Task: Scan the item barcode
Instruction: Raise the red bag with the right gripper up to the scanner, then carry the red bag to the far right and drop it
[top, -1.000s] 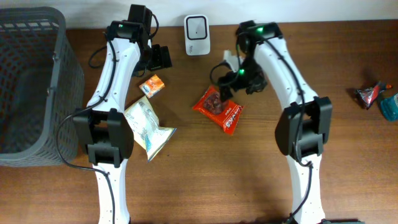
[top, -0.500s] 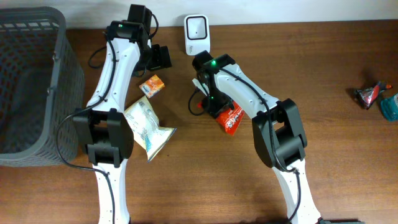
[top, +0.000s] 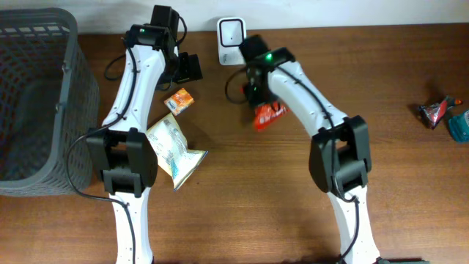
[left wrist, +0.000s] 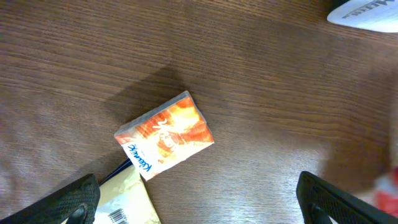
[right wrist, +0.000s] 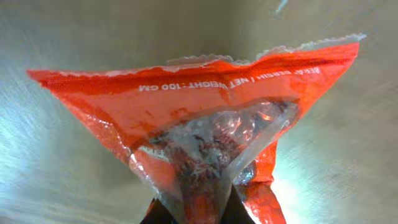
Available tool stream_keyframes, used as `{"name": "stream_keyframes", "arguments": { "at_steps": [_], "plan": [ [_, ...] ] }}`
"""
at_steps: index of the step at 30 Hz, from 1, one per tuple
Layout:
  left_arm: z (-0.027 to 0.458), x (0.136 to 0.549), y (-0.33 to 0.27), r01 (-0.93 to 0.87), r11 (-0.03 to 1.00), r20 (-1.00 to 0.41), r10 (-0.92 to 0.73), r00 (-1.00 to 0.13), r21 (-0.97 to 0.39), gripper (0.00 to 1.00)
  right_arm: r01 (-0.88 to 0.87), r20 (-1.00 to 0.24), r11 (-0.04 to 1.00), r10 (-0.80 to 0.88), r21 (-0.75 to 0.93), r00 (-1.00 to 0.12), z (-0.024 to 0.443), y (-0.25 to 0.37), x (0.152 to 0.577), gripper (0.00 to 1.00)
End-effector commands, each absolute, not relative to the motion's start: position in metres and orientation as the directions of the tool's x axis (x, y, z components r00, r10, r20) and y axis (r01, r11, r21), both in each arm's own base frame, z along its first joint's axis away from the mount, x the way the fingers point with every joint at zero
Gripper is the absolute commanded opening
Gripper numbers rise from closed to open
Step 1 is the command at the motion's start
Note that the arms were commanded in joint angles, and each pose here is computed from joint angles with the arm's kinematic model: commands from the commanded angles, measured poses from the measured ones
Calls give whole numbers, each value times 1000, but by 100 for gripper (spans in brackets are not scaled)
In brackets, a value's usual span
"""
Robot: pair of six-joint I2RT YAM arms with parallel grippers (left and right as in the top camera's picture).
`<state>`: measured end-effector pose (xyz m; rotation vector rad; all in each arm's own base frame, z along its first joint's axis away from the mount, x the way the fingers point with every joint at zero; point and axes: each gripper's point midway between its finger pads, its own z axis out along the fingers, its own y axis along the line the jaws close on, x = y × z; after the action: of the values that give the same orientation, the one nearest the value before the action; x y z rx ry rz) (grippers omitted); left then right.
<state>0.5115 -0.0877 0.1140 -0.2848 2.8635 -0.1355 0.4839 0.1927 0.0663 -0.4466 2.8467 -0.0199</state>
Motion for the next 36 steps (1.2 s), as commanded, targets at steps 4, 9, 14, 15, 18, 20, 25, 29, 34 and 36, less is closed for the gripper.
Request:
{"name": "stream_keyframes", "arguments": {
  "at_steps": [4,9,14,15,18,20,25,29,34,36],
  "plan": [
    [123,512,-89,-179,975,-262,-209,-942,-131,99,-272,-592,961,-195,44,-782,140,222,560,4],
    [123,512,-90,-178,975,-262,-207,-942,-131,99,-247,-834,958,-16,145,-551,207,245,619,4],
    [123,512,-89,-179,975,-262,-208,-942,-131,99,-201,-872,933,180,298,-455,234,253,640,4],
    [123,512,-89,-179,975,-262,-209,-942,-131,99,-194,-865,933,185,304,-467,226,253,641,4],
    [123,512,-91,-176,976,-262,-206,-943,-131,99,-164,-833,936,184,310,-522,193,254,642,4],
    [123,512,-92,-174,976,-262,-204,-943,-131,99,-156,-820,940,174,303,-545,181,253,641,4],
    [123,512,-92,-174,976,-263,-204,-943,-131,99,-102,-805,958,163,266,-570,168,243,638,4],
    [123,512,-92,-174,976,-262,-203,-943,-131,99,-78,-814,957,193,279,-548,197,224,639,4],
    [123,512,-91,-175,976,-262,-204,-943,-131,99,224,-822,948,309,226,-479,282,72,621,4],
    [123,512,-92,-174,976,-263,-204,-943,-131,99,409,-779,902,356,142,-516,273,-19,596,4]
  ]
}}
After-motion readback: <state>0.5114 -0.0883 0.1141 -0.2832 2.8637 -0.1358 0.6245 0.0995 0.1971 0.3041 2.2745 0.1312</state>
